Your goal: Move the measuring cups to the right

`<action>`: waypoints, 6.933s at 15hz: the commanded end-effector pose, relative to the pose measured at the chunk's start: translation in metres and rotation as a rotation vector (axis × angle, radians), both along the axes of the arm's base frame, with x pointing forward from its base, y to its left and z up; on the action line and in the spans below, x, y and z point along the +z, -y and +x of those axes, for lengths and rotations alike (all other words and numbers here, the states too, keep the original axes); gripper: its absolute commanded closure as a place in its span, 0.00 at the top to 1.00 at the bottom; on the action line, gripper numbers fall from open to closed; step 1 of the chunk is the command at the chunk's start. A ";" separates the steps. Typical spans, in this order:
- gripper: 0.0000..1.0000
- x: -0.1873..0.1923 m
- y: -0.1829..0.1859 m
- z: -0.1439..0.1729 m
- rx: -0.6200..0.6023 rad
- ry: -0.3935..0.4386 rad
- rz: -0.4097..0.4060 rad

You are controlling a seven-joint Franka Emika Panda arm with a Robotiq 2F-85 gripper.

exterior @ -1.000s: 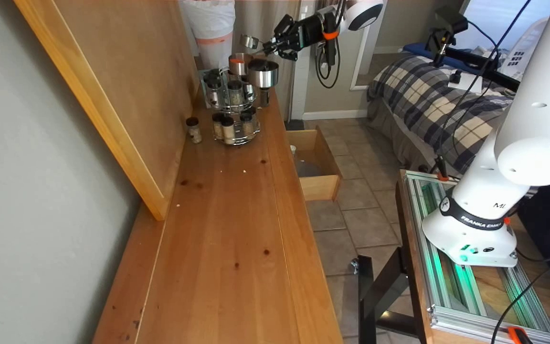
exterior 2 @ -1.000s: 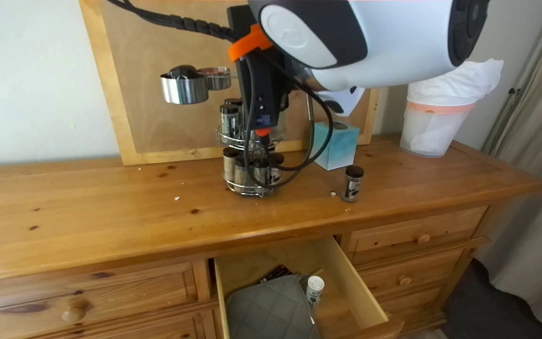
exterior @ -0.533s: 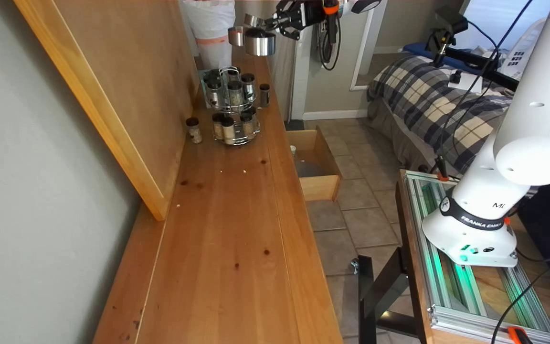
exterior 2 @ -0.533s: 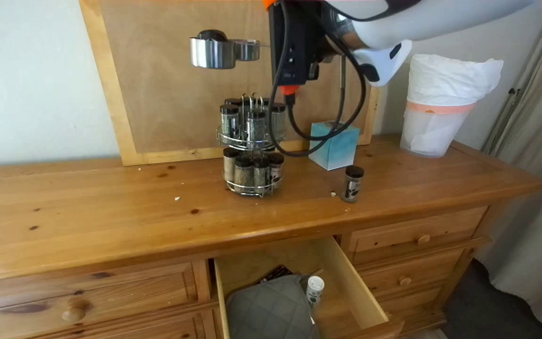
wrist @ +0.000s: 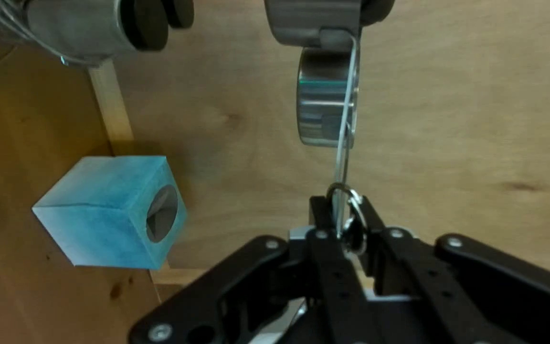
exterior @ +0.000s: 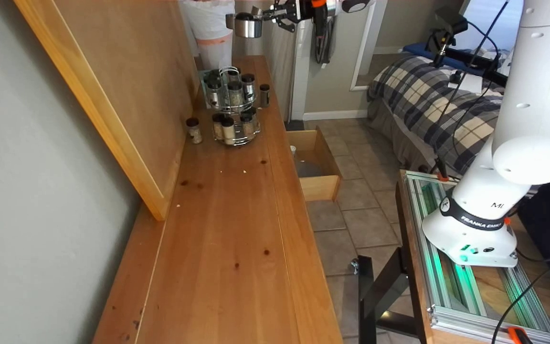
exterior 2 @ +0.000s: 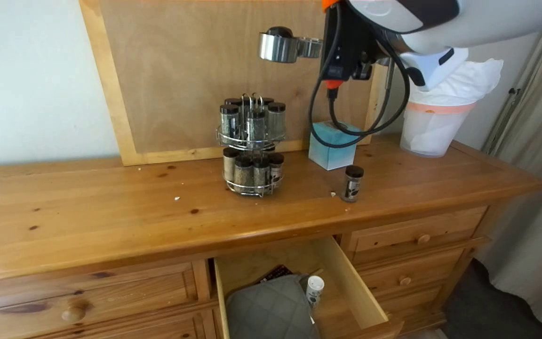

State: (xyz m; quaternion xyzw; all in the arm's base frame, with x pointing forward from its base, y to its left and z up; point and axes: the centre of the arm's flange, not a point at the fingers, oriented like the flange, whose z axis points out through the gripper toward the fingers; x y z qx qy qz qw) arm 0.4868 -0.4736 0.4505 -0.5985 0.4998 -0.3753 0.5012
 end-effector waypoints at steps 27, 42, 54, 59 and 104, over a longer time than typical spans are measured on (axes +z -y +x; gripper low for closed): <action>0.04 -0.202 0.170 0.114 -0.513 -0.125 -0.086; 0.16 -0.249 0.142 0.081 -0.446 -0.249 -0.117; 0.04 -0.272 0.140 0.113 -0.273 -0.266 -0.152; 0.04 -0.275 0.148 0.122 -0.138 -0.307 -0.206; 1.00 0.020 0.069 0.016 0.668 -0.326 -0.879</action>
